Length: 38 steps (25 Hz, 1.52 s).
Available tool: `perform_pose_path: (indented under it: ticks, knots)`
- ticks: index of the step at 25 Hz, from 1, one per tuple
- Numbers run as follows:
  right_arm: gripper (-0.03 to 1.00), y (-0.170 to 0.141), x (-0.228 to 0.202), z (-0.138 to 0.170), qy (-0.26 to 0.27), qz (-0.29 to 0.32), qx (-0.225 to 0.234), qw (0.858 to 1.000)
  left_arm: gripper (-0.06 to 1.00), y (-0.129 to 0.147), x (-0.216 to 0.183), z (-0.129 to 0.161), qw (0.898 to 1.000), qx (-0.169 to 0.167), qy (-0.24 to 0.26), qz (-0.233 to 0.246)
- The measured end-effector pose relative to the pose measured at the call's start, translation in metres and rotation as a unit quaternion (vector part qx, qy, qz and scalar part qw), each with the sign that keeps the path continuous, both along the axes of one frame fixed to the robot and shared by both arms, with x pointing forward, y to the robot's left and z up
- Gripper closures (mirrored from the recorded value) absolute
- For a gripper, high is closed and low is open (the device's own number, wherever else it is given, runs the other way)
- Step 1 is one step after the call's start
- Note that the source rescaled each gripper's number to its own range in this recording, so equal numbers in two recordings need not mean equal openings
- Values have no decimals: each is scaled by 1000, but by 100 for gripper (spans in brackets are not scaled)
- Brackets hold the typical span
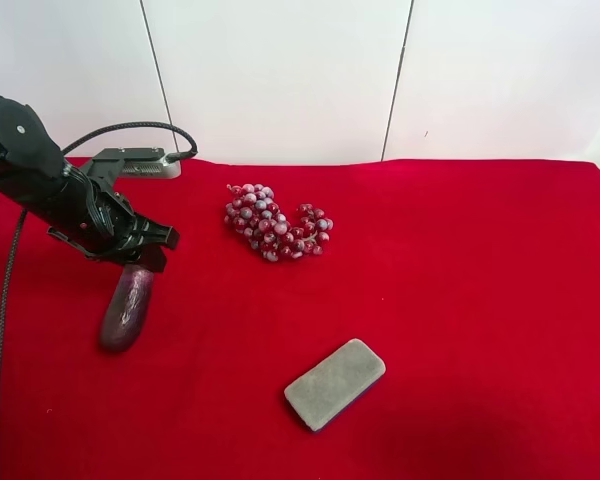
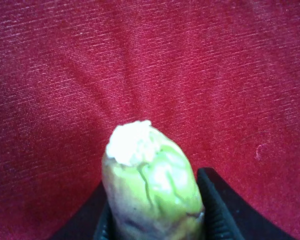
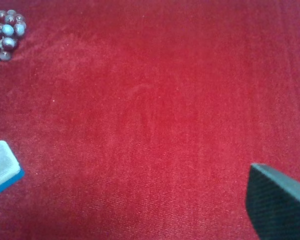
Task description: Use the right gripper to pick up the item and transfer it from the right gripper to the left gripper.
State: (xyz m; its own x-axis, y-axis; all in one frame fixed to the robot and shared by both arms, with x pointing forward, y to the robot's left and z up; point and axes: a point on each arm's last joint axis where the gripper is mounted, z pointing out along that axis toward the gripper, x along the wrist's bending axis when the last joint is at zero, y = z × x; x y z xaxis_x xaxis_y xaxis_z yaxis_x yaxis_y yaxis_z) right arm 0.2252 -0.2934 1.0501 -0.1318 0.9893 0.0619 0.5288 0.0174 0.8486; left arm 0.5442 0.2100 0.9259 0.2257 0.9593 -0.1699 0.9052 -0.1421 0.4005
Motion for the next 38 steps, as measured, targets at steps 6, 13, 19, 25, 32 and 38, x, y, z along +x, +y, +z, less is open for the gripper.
perform_pose_path:
  ticks: [6, 13, 19, 25, 32, 38]
  knots:
    - [-3, 0, 0, 0, 0, 0, 0, 1000, 94, 0, 1, 1, 1000, 0, -8, 2]
    - [-3, 0, 0, 0, 0, 0, 0, 1000, 29, 0, 2, 1, 1000, 1, -14, 4]
    - [-3, 0, 0, 0, 0, 0, 0, 1000, -4, 0, 3, 1, 1000, 1, -15, 4]
    - [-3, 0, 0, 0, 0, 0, 0, 1000, -5, 0, 3, 1, 1000, 0, -15, 5]
    - [-3, 0, 0, 0, 0, 0, 0, 1000, -5, 0, 3, 1, 1000, -3, -14, 11]
    - [-3, 0, 0, 0, 0, 0, 0, 1000, -5, 1, 6, 2, 999, -3, -30, 17]
